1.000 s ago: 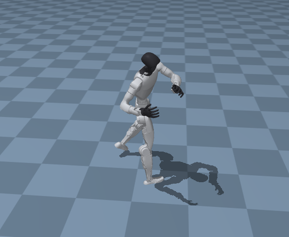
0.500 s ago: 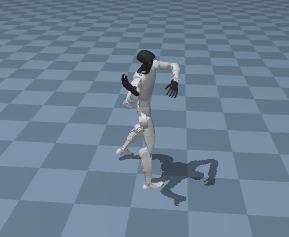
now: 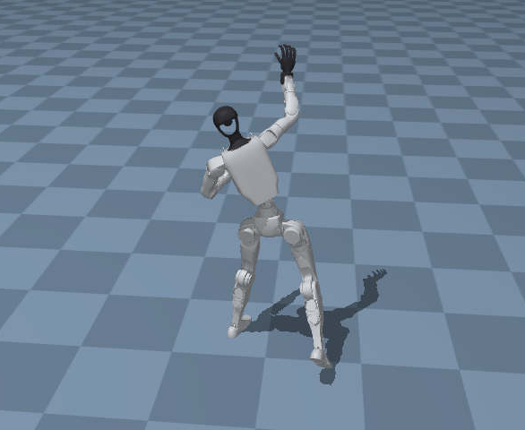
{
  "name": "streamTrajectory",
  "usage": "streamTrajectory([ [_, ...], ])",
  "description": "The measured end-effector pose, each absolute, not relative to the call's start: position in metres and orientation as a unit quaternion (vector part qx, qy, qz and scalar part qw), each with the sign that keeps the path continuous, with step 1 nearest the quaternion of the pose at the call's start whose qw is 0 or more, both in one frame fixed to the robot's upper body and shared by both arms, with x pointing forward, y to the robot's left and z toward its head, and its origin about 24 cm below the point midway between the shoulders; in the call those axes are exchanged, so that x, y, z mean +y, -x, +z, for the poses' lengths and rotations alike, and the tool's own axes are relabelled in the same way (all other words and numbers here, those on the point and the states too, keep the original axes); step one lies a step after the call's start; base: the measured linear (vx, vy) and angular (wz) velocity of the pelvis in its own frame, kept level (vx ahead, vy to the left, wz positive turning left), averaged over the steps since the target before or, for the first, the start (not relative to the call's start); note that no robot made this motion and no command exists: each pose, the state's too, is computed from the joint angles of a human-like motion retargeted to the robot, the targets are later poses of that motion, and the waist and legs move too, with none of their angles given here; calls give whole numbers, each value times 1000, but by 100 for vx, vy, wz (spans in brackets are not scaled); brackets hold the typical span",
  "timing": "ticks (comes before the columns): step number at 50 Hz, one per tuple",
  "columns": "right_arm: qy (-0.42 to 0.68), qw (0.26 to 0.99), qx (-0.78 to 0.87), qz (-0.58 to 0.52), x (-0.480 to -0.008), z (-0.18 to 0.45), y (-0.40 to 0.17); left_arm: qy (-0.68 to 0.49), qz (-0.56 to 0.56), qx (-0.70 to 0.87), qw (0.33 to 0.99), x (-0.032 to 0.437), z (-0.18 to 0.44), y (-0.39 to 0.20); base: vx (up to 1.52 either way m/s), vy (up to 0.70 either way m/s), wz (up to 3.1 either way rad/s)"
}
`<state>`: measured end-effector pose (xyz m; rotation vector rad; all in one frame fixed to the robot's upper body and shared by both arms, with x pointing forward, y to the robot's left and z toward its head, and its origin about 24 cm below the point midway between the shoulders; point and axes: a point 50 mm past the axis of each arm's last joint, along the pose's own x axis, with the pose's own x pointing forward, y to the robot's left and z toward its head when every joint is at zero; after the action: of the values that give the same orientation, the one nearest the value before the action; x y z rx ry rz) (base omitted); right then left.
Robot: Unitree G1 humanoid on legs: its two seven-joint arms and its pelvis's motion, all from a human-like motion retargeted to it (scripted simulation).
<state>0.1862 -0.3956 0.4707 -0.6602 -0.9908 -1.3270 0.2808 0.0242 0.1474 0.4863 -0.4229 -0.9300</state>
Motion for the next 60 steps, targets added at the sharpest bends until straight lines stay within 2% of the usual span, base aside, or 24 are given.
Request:
streamTrajectory([
  [2, 533, 696, -154, -456, -399, 468, -244, -232, -469, -196, 830, 16, 143, -279, 2, 3, 266],
  [4, 639, 674, 35, -369, -395, 462, -265, -225, -488, -198, 820, 7, 141, -276, 3, -1, 260],
  [5, 638, 673, 40, -372, -392, 461, -270, -225, -488, -205, 818, 5, 142, -275, 3, -3, 241],
  [9, 594, 694, -137, -384, -346, 460, -304, -214, -443, -231, 839, 21, 151, -283, 5, -8, 185],
  [11, 649, 662, -190, -323, -307, 444, -330, -216, -399, -232, 860, 44, 150, -290, 10, -31, 93],
  [14, 769, 566, -193, -229, -259, 414, -359, -237, -336, -207, 888, 87, 143, -300, 7, -11, 14],
  [17, 800, 545, -202, -150, -220, 393, -374, -237, -277, -157, 918, 134, 133, -304, 2, 2, -45],
  [21, 779, 559, -282, -39, -166, 368, -367, -198, -190, -101, 956, 189, 113, -289, -6, 12, -72],
  [24, 780, 504, -370, 37, -126, 357, -341, -150, -119, -78, 978, 212, 97, -273, -13, 22, -95],
  [27, 748, 487, -441, 95, -102, 349, -312, -114, -70, -79, 988, 215, 89, -265, -14, 11, -110],
  [30, 694, 518, -484, 129, -94, 343, -292, -99, -33, -103, 989, 206, 92, -270, -17, 2, -142],
  [34, 581, 633, -486, 160, -100, 337, -286, -84, 24, -150, 985, 195, 109, -285, -22, -5, -187],
  [38, 419, 770, -448, 177, -116, 321, -293, -44, 97, -199, 974, 191, 133, -299, -26, -15, -238],
  [42, 280, 857, -406, 148, -141, 291, -301, -43, 135, -255, 957, 192, 160, -307, -24, -25, -255],
  [48, 157, 929, -322, 94, -173, 236, -306, -76, 148, -283, 945, 206, 184, -313, -14, -31, -207],
  [54, 41, 968, -247, 18, -205, 191, -305, -117, 130, -269, 947, 211, 188, -320, 2, -31, -121],
  [60, -30, 971, -219, -95, -267, 173, -290, -164, 38, -249, 954, 181, 197, -344, 11, -24, -108],
])
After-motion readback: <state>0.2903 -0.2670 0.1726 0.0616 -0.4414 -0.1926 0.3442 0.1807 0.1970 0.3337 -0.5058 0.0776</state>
